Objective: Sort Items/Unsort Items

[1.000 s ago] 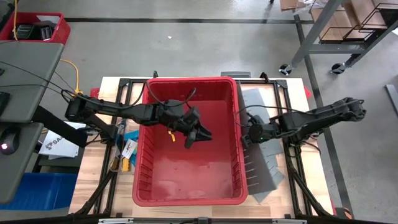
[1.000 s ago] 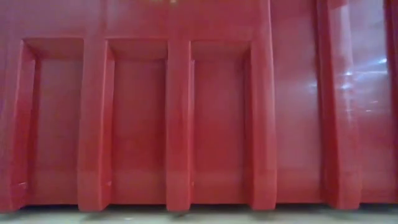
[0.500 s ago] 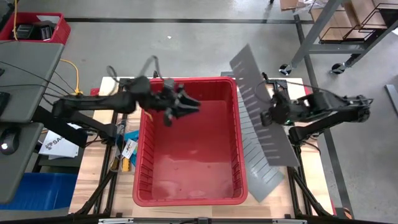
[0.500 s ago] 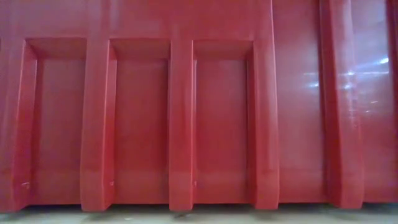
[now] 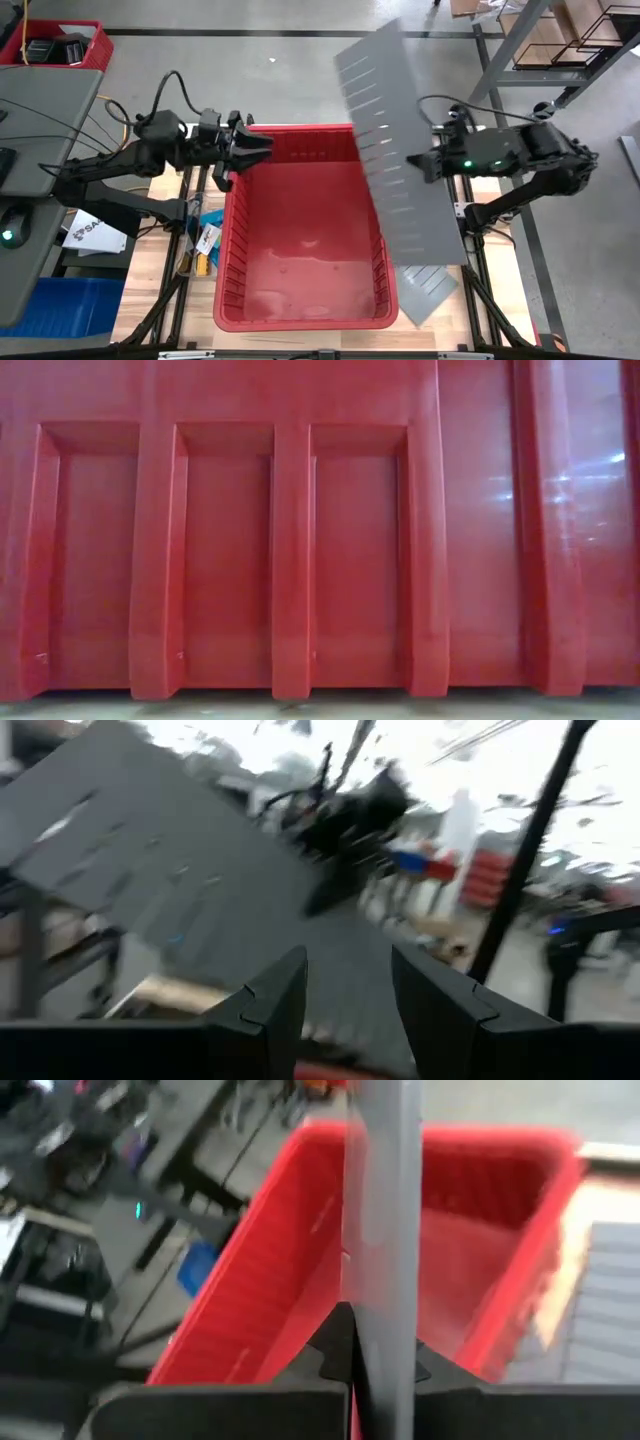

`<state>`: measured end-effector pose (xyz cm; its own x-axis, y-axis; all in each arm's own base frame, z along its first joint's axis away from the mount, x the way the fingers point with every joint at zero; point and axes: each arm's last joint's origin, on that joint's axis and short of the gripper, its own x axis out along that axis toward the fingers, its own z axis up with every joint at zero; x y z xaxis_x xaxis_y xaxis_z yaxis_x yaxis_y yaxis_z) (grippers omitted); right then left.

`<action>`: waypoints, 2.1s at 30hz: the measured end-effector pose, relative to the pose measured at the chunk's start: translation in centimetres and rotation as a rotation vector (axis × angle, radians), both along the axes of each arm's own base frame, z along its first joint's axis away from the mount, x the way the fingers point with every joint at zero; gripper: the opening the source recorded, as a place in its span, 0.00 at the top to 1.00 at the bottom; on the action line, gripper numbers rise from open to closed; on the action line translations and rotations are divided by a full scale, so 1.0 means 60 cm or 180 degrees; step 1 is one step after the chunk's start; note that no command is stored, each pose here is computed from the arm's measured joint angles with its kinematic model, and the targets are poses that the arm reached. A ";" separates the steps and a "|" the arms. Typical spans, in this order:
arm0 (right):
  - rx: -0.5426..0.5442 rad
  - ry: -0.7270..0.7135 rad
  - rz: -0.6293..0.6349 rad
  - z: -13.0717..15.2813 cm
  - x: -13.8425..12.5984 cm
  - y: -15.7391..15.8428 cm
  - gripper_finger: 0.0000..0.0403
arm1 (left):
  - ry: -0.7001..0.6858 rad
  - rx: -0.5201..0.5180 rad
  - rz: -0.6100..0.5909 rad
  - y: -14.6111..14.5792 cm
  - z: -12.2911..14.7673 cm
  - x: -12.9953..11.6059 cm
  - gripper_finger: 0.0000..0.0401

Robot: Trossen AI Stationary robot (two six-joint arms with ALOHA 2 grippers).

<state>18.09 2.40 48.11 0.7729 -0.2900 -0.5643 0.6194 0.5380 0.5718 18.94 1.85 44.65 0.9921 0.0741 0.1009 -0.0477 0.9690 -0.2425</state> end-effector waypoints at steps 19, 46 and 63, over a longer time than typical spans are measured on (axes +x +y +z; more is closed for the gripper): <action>0.0762 0.0239 -0.0578 0.026 0.084 0.054 1.00 | 0.2429 0.0219 0.0785 0.003 -0.113 -0.036 0.70; 0.0237 0.0262 -0.0218 0.049 0.042 0.027 1.00 | 0.3858 -0.2093 0.2284 -0.004 -0.213 -0.080 1.00; 0.0679 0.0214 -0.0226 0.049 0.037 0.033 1.00 | 0.3478 -0.2236 0.1779 -0.024 -0.236 0.012 1.00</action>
<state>20.29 4.37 51.07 0.7135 -0.2111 -0.6681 0.6918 0.3631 0.6242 19.63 0.38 30.52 0.3688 0.1906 -0.9098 -0.8545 0.4548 -0.2511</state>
